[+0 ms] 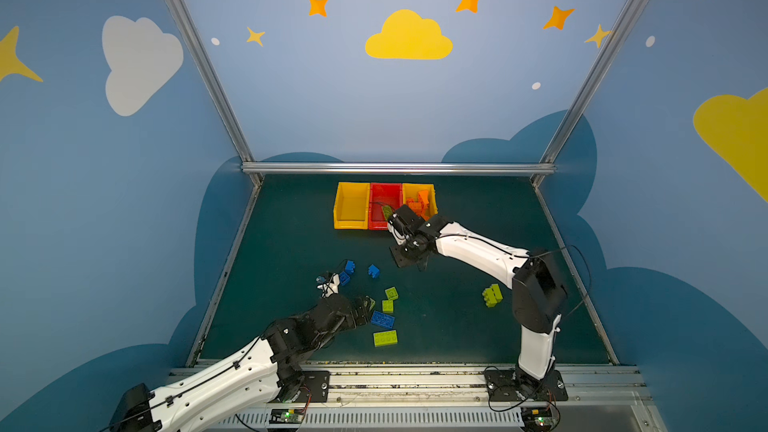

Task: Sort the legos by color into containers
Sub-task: 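Carry the lime-green 2x2 brick into the red bin with the right gripper and release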

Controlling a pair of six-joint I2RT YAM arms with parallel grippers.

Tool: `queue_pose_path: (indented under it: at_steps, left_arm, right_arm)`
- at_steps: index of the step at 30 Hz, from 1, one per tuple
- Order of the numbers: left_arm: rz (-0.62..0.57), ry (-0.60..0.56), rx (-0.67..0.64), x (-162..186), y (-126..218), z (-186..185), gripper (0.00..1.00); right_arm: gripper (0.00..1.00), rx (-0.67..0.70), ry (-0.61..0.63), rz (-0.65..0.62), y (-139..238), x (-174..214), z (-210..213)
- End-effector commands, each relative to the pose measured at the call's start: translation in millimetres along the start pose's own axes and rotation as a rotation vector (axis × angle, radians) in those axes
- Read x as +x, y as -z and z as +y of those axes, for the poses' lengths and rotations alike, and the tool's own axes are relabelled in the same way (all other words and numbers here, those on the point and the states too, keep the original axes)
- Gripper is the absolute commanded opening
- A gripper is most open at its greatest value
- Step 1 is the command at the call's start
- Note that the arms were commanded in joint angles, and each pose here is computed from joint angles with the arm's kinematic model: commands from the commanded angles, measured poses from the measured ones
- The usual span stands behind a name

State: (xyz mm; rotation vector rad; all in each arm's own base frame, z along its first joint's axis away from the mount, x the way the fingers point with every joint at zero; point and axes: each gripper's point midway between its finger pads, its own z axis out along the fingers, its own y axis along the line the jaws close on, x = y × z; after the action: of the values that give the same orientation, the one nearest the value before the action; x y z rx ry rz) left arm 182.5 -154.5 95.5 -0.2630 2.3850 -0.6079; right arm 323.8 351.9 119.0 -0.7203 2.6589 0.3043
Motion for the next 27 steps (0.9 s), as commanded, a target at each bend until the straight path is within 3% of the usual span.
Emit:
queue_pose_path:
  at_steps: [1, 6, 12, 14, 16, 21, 27]
  left_arm:
    - [0.008, -0.022, -0.025, -1, 0, 5, 1.0]
    - [0.009, -0.026, -0.065, -4, -4, 13, 1.0]
    - [0.01, -0.006, -0.098, -8, -8, 22, 1.0]
    - [0.014, 0.003, -0.101, -9, -11, 23, 1.0]
    - [0.018, 0.015, -0.105, -10, -13, 24, 1.0]
    - [0.043, 0.023, -0.095, -10, -15, 18, 1.0]
    - [0.068, 0.025, -0.083, -8, -11, 14, 1.0]
  right_arm:
    - [0.24, 0.037, 0.02, 0.021, -10, -23, -16]
    - [0.24, 0.004, -0.014, -0.026, -35, -82, -28]
    - [0.25, -0.014, -0.029, -0.121, -64, -125, -41]
    - [0.28, -0.049, -0.034, -0.155, -69, -135, -40]
    - [0.38, -0.087, -0.048, -0.183, -70, -143, -38]
    - [0.67, -0.227, -0.058, -0.234, -44, -158, -19]
    - [0.69, -0.243, -0.056, -0.27, 7, -153, -13]
